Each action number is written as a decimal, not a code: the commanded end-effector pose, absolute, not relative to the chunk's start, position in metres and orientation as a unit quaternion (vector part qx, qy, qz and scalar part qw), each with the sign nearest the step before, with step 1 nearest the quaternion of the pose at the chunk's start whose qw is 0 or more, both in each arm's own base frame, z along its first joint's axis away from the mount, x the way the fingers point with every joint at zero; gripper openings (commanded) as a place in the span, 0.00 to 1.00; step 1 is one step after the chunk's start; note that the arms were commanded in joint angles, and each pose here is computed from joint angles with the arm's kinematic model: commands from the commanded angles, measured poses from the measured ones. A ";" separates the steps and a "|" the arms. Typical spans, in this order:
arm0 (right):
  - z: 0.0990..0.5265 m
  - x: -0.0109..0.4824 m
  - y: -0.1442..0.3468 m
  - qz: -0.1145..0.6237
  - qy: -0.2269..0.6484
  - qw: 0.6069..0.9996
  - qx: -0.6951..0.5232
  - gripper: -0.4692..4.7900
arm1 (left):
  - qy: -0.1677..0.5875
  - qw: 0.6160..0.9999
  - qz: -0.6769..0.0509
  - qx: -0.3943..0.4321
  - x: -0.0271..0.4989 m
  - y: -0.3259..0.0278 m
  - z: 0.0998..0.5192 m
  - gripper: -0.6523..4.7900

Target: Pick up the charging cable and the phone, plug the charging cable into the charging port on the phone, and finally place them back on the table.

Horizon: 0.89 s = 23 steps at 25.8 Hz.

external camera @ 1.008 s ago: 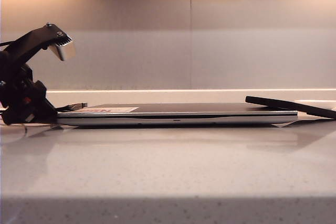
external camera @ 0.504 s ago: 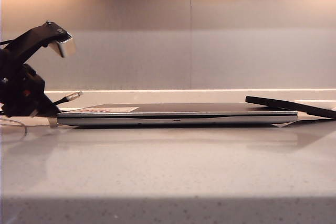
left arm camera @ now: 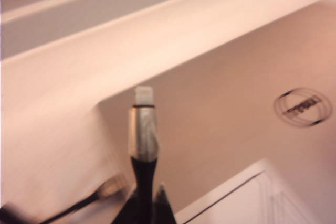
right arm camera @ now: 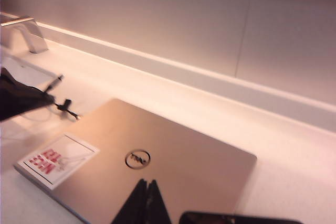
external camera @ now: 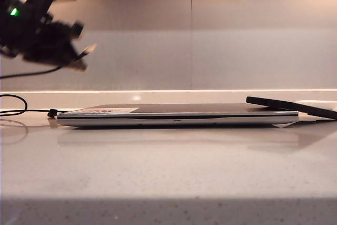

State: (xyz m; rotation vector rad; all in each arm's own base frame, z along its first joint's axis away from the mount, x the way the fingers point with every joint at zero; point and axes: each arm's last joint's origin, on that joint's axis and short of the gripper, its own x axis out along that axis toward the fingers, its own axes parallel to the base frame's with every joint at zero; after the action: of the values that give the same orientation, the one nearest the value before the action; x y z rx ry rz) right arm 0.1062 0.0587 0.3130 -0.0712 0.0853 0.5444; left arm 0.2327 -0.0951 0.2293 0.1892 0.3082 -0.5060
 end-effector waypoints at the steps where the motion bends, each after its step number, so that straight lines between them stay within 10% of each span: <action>1: 0.314 0.108 0.060 0.266 0.043 0.963 -0.031 0.09 | 0.119 0.949 -0.283 0.070 0.223 -0.111 0.249 0.11; 10: 0.310 0.116 0.057 0.219 0.077 0.972 0.046 0.09 | 0.141 0.935 -0.322 -0.053 0.201 -0.132 0.264 0.11; 23: 0.293 0.138 0.030 0.126 0.177 0.952 0.215 0.09 | 0.163 0.932 -0.321 -0.028 0.200 -0.131 0.259 0.11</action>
State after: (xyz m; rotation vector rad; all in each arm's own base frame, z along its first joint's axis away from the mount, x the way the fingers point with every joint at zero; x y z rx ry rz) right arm 0.1364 0.0300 0.2935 0.3699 0.3379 0.2313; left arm 0.1995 -0.1305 0.2559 -0.0576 0.3517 -0.6525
